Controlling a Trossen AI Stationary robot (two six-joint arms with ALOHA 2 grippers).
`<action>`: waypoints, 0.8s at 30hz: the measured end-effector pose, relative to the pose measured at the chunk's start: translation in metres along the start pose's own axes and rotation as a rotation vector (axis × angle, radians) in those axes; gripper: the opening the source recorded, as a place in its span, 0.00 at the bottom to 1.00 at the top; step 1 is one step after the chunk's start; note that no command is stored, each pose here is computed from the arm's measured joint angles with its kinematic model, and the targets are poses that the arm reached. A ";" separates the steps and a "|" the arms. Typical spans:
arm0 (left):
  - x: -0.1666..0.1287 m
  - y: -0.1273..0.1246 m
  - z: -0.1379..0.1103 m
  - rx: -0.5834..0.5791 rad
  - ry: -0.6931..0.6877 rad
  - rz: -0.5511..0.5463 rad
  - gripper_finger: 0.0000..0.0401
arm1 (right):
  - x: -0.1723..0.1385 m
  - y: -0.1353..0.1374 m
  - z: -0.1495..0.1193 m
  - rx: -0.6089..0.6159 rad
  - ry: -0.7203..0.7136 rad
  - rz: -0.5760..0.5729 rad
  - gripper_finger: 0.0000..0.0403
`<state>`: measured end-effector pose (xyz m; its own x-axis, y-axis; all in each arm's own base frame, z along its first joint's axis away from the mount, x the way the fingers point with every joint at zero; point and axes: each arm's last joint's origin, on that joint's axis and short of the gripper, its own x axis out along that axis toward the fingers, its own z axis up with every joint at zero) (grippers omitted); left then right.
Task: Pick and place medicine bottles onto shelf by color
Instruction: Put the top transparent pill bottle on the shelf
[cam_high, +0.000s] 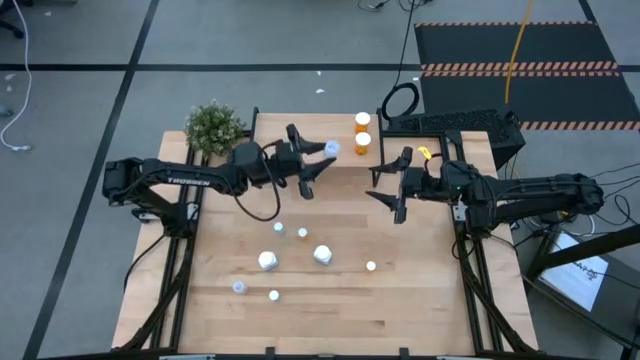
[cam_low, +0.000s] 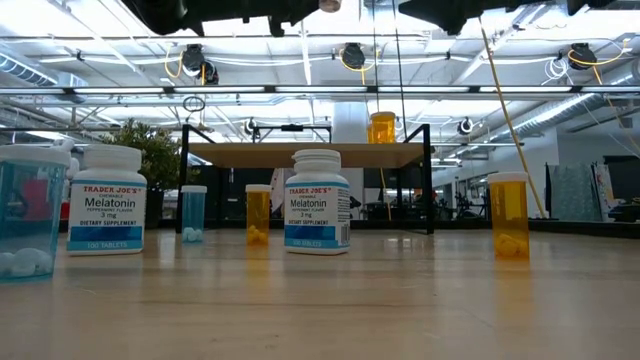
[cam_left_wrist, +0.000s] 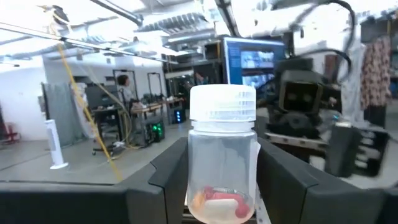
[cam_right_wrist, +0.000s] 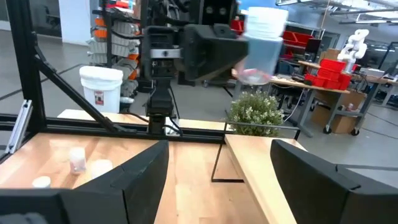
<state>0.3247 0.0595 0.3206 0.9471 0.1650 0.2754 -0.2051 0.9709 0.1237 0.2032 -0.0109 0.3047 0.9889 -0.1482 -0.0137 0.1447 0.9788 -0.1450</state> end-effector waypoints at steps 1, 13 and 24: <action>0.000 0.003 0.000 -0.007 -0.004 0.009 0.40 | 0.000 0.000 0.000 -0.001 -0.002 0.000 0.68; 0.008 0.020 -0.015 -0.045 -0.082 0.068 0.41 | 0.000 0.000 0.001 -0.024 -0.006 -0.004 0.68; 0.038 0.033 -0.054 -0.079 -0.074 0.161 0.43 | 0.000 -0.005 -0.004 -0.077 0.058 -0.155 0.68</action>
<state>0.3673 0.1076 0.2840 0.8824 0.3088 0.3550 -0.3298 0.9441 -0.0016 0.2020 -0.0159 0.3018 0.9508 -0.3068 -0.0420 0.2902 0.9301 -0.2252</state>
